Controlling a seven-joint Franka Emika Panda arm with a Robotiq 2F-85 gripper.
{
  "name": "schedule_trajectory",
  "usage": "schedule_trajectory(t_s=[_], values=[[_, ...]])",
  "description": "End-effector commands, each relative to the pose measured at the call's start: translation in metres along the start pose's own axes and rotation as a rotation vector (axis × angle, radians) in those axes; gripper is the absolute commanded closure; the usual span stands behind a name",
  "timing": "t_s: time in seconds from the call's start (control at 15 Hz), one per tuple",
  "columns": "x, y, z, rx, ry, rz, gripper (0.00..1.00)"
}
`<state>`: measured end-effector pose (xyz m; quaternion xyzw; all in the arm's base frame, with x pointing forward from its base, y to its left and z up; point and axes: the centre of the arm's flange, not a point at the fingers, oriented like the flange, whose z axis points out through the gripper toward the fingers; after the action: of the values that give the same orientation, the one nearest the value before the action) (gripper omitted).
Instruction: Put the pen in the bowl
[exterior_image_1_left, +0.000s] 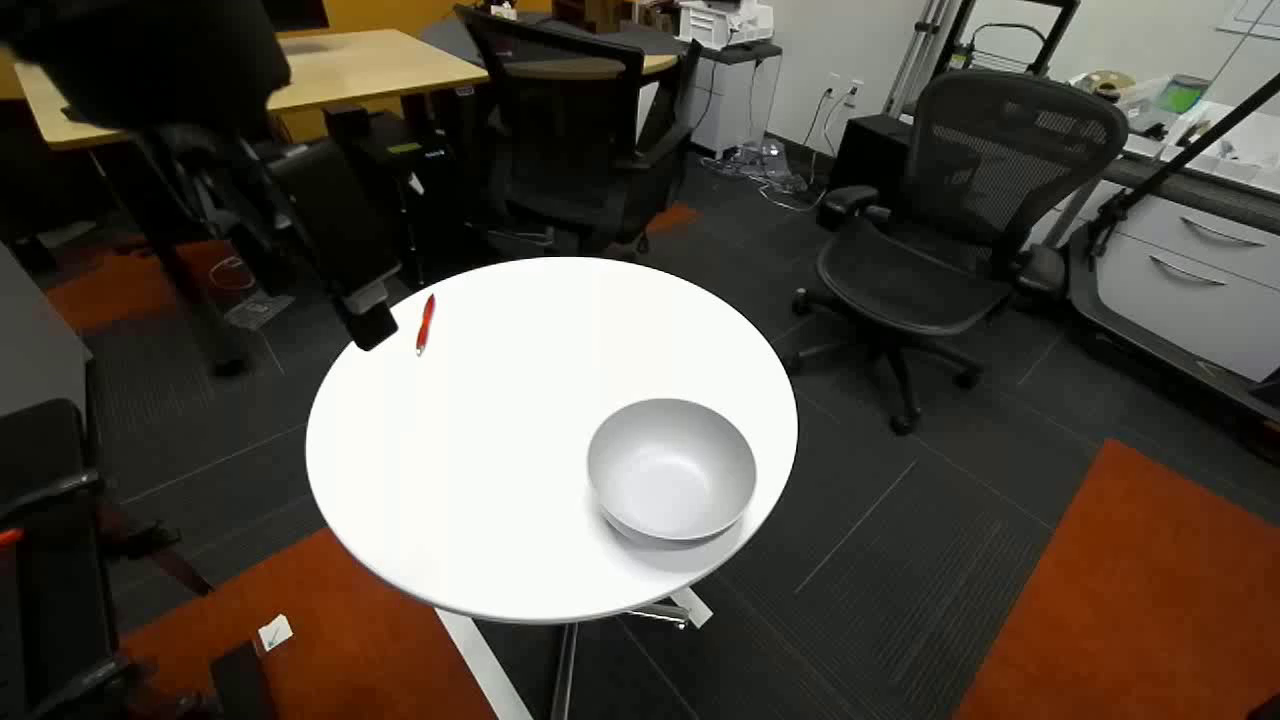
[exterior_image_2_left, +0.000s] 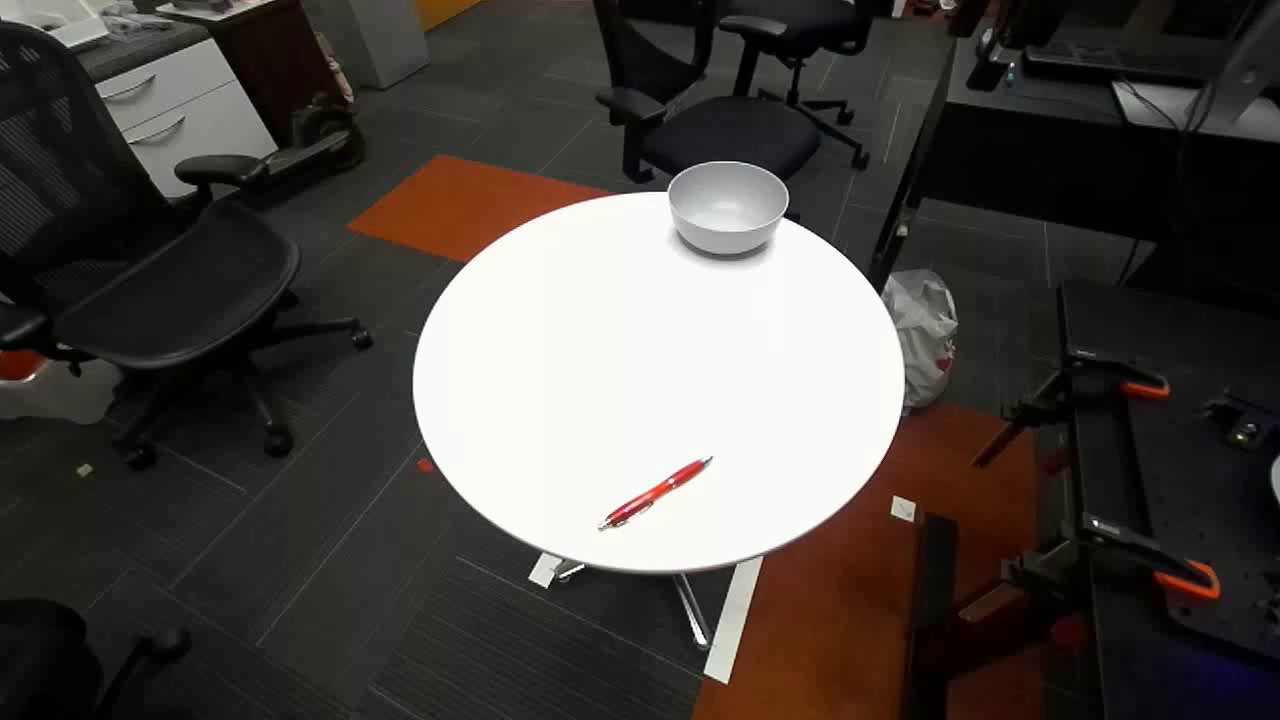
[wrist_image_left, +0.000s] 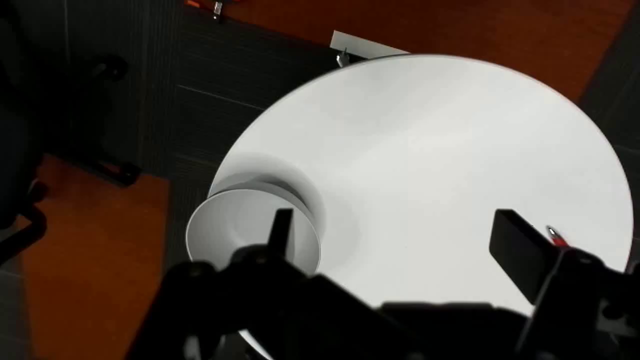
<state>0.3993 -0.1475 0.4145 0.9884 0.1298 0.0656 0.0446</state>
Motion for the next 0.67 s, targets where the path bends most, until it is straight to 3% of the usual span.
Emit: schedule_trajectory(t_s=[0.0, 0.27, 0.6], values=[[0.000, 0.000, 0.000, 0.000, 0.000, 0.000, 0.00], [0.000, 0.000, 0.000, 0.000, 0.000, 0.000, 0.00], [0.046, -0.041, 0.009, -0.063, 0.029, -0.122, 0.00]])
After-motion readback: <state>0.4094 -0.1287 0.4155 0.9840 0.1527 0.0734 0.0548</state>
